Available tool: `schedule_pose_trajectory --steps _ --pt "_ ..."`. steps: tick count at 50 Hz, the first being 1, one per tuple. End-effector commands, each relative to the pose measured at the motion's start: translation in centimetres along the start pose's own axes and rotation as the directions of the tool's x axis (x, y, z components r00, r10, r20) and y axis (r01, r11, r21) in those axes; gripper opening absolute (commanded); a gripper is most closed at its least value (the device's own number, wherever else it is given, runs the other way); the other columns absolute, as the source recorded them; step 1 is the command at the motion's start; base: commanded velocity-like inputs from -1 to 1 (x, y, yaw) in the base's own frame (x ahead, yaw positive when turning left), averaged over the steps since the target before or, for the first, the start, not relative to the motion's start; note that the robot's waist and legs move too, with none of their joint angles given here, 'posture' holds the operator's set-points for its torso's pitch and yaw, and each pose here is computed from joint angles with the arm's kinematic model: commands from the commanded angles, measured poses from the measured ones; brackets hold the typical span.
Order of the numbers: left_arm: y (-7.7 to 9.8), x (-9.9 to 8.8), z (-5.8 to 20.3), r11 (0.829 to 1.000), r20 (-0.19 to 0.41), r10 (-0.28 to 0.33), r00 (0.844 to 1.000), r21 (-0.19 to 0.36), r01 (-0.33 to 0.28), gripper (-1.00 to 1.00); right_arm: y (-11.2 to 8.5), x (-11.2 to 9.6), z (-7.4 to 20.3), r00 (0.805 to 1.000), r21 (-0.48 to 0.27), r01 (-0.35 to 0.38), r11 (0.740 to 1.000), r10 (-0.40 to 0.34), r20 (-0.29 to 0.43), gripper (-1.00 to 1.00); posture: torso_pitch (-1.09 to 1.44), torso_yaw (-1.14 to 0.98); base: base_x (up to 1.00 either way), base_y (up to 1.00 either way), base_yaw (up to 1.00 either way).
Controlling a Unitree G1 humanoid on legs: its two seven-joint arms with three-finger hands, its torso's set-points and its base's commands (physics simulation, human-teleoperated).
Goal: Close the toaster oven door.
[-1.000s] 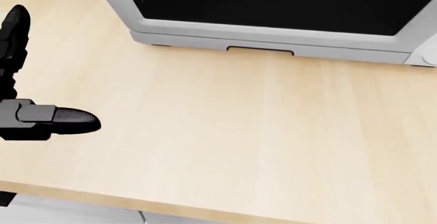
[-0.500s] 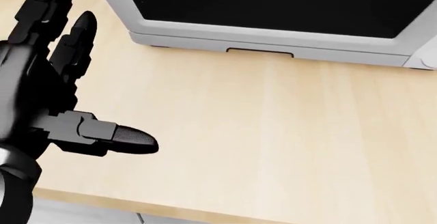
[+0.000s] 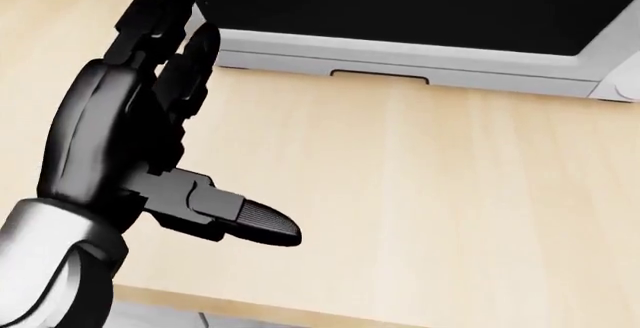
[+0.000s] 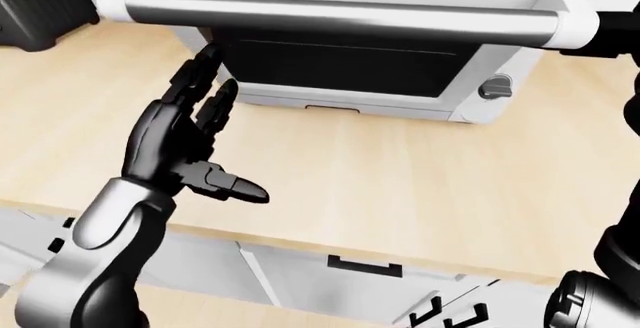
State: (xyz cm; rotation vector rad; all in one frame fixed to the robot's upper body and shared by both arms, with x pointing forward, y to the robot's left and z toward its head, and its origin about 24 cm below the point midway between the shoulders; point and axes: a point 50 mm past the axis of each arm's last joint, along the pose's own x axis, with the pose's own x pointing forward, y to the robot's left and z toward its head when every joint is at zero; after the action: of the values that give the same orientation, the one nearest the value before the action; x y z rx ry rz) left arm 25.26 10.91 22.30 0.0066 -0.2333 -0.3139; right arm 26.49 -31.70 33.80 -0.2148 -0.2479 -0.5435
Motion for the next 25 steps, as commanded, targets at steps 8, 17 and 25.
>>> schedule_pose_trajectory --steps 8,17,25 --pt "-1.5 -0.1 0.9 0.998 0.058 -0.066 0.996 0.019 0.065 1.0 -1.0 -1.4 4.5 0.97 0.064 0.007 0.998 -0.023 0.242 1.0 0.0 0.0 0.0 0.0 0.0" --pt "-2.1 1.1 1.7 0.993 0.075 -0.112 0.991 0.04 0.109 1.0 -0.9 -1.4 4.6 0.97 0.066 0.007 0.998 -0.023 0.243 1.0 0.0 0.0 0.0 0.0 0.0" --pt "-2.2 2.1 2.2 0.987 0.078 -0.152 0.985 0.057 0.148 1.0 -0.9 -1.5 4.5 0.97 0.069 0.009 0.998 -0.025 0.241 1.0 0.0 0.0 0.0 0.0 0.0"
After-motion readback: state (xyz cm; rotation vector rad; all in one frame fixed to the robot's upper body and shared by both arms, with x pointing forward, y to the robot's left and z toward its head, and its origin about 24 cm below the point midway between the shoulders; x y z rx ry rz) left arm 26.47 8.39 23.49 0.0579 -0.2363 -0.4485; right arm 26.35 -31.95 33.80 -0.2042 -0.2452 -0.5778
